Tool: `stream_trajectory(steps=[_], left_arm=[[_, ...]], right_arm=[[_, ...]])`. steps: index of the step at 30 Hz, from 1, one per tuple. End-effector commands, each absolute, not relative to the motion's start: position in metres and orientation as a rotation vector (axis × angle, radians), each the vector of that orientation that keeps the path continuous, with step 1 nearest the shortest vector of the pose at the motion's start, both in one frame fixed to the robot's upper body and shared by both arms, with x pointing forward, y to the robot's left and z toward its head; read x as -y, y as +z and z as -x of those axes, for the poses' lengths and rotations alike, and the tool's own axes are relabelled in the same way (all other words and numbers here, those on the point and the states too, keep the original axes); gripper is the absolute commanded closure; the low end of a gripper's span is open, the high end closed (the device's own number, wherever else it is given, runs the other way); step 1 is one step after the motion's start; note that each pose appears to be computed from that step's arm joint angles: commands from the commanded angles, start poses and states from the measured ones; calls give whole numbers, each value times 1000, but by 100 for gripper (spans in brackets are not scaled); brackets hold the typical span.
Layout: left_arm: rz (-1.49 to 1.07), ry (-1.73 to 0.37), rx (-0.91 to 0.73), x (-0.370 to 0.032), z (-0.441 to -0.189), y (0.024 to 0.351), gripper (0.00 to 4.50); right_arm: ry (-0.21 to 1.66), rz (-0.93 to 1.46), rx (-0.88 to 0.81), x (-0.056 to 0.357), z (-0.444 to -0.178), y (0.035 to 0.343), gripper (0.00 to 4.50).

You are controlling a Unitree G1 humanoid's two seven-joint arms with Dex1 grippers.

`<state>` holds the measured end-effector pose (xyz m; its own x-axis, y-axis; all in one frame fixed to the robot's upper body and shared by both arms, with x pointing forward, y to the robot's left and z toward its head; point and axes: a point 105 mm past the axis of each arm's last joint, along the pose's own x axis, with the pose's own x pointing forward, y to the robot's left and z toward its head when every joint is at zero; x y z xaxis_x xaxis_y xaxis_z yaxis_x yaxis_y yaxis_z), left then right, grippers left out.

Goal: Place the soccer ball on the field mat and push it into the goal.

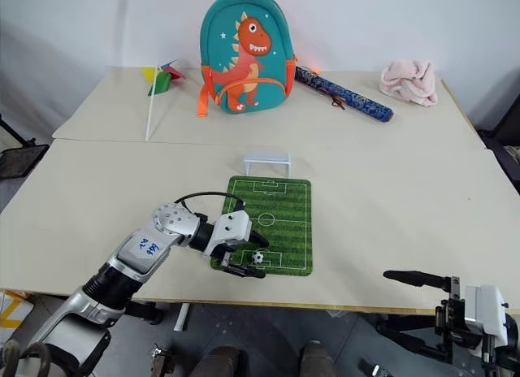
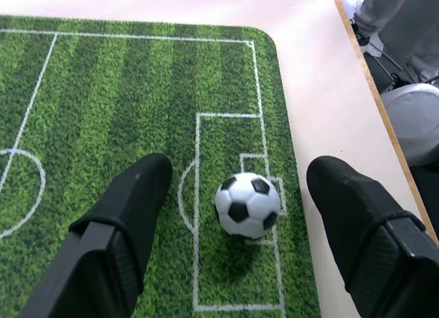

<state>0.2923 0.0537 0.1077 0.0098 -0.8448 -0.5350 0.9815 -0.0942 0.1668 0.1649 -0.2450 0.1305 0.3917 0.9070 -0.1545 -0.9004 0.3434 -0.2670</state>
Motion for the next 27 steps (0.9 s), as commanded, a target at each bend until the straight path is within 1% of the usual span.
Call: stream_trajectory(steps=[1, 3, 4, 6, 9, 12, 14, 16, 17, 20, 22, 24, 27], left_arm=[[-582, -1575, -192, -54, -290, 126, 97], [-557, -1571, -140, -54, -291, 134, 97], [-514, -1570, -94, -54, -291, 143, 97], [-441, -1613, -26, -59, -285, 160, 97], [-349, -1659, -15, -68, -276, 176, 97], [-382, -1593, 16, -89, -284, 189, 97], [-416, -1546, -8, -118, -286, 189, 97], [-443, -1521, -27, -141, -281, 183, 135], [-435, -1536, -46, -148, -275, 178, 153], [-409, -1543, -94, -160, -259, 157, 242], [-399, -1578, -112, -155, -247, 142, 301], [-407, -1590, -96, -144, -242, 133, 356], [-410, -1572, -63, -120, -244, 124, 432]], right_arm=[[1188, 309, 27, 241, -162, 132, 0], [1189, 298, 19, 241, -162, 131, 0], [1188, 290, 11, 241, -161, 129, 0], [1189, 274, -8, 242, -160, 126, 0], [1192, 261, -33, 244, -158, 122, 0], [1184, 260, -41, 247, -159, 120, 0], [1155, 266, 13, 247, -166, 126, 0], [1127, 268, 72, 246, -172, 131, 0], [1119, 268, 91, 245, -175, 133, 0], [1112, 277, 120, 243, -180, 133, 0], [1119, 272, 124, 240, -182, 132, 0], [1131, 265, 131, 237, -184, 132, 0], [1159, 260, 128, 233, -187, 132, 0]])
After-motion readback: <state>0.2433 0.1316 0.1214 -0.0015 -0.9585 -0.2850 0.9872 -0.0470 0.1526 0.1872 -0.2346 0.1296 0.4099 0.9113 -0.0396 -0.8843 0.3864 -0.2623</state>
